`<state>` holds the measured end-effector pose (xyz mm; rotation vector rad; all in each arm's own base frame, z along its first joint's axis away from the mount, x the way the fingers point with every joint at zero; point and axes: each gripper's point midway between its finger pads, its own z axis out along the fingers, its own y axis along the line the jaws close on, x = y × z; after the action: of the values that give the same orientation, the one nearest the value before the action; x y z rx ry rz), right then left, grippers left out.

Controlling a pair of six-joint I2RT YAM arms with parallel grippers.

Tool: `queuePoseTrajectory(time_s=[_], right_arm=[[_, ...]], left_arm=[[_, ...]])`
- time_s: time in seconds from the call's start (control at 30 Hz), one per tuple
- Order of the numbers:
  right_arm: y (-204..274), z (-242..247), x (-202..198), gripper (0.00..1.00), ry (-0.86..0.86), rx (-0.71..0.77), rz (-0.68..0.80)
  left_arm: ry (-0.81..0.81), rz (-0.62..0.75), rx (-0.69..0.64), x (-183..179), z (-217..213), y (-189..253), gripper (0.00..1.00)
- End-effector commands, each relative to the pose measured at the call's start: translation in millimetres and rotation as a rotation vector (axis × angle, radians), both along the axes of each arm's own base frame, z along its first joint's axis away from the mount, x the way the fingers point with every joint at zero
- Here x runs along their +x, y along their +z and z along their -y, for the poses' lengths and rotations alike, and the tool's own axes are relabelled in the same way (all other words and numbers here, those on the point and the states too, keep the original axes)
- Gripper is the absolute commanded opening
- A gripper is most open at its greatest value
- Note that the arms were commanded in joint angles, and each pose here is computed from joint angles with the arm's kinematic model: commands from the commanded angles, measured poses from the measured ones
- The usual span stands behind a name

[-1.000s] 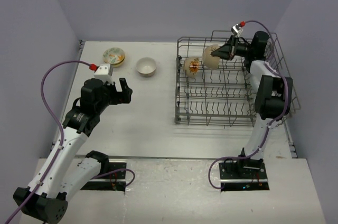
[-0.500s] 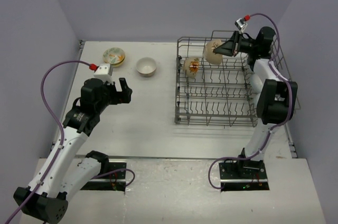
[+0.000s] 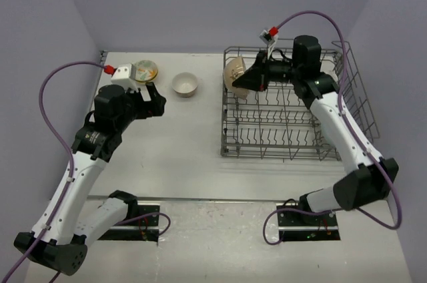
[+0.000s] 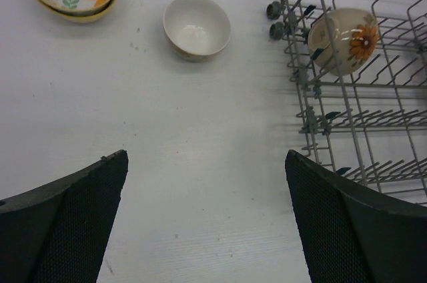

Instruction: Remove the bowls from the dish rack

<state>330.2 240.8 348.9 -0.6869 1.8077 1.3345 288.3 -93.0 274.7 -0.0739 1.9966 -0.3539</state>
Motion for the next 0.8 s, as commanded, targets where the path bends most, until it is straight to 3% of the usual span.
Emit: queuePoseTrajectory(time_s=[0.0, 0.33, 0.53, 0.77], right_arm=[[18.3, -9.4, -33.3, 0.00, -0.069, -0.140, 0.267], [5.0, -16.2, -78.0, 0.00, -0.220, -0.483, 0.483], [0.1, -18.2, -96.2, 0.00, -0.197, -0.622, 0.616], [-10.8, -9.3, -90.6, 0.00, -0.237, -0.841, 0.727]], left_arm=[[0.029, 0.094, -0.058, 3.3, -2.2, 57.8, 1.00], [-0.114, 0.160, -0.148, 12.8, 30.1, 138.9, 1.00], [-0.200, 0.097, -0.168, 24.4, 53.9, 126.9, 1.00], [-0.202, -0.015, -0.076, 41.6, 57.8, 111.7, 1.00]])
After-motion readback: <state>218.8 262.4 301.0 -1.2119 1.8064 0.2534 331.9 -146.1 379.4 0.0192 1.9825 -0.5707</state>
